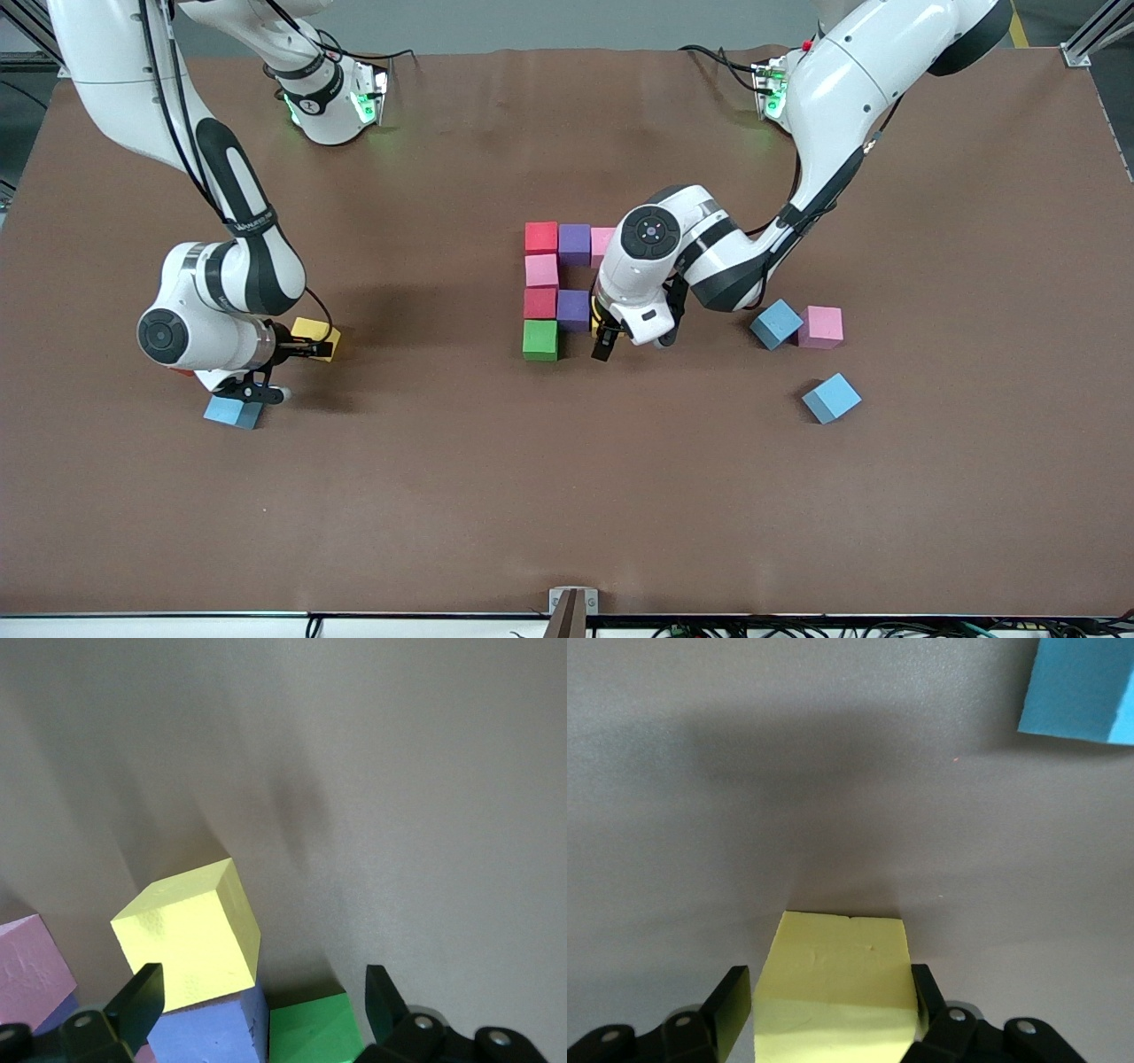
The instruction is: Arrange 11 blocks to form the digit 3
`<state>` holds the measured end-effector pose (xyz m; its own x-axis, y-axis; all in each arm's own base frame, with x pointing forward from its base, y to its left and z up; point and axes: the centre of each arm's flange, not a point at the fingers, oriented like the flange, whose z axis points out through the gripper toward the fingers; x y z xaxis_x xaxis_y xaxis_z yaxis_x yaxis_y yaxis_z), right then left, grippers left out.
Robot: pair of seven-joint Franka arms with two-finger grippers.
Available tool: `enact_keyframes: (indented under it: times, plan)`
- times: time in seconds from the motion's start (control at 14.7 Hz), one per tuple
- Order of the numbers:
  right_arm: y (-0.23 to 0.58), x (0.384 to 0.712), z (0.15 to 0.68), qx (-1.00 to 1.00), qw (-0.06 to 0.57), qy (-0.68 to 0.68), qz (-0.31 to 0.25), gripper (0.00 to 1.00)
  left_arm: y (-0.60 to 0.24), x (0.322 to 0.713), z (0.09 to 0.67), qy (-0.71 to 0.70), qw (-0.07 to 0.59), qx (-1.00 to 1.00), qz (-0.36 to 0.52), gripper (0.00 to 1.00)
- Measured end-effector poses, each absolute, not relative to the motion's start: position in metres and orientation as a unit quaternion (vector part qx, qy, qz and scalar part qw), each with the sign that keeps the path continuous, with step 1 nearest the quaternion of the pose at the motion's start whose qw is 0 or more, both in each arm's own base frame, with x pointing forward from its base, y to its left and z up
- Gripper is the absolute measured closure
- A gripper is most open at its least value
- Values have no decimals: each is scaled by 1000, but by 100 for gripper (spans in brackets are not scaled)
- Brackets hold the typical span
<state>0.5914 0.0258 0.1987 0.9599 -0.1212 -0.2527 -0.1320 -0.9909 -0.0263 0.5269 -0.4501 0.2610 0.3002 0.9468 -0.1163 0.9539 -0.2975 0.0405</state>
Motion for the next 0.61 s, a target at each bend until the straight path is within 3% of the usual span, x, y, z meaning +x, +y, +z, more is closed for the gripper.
enact_keyframes:
  times: [0.14, 0.48, 0.61]
  plan:
    - [26, 592, 198, -990, 21, 64, 125, 29, -449, 530, 264, 583, 54, 810, -33, 0]
    - [25, 592, 198, -990, 21, 65, 123, 33, -443, 547, 276, 574, 69, 815, -25, 0]
    - [25, 593, 200, -990, 21, 65, 122, 42, -439, 553, 279, 572, 72, 817, -22, 0]
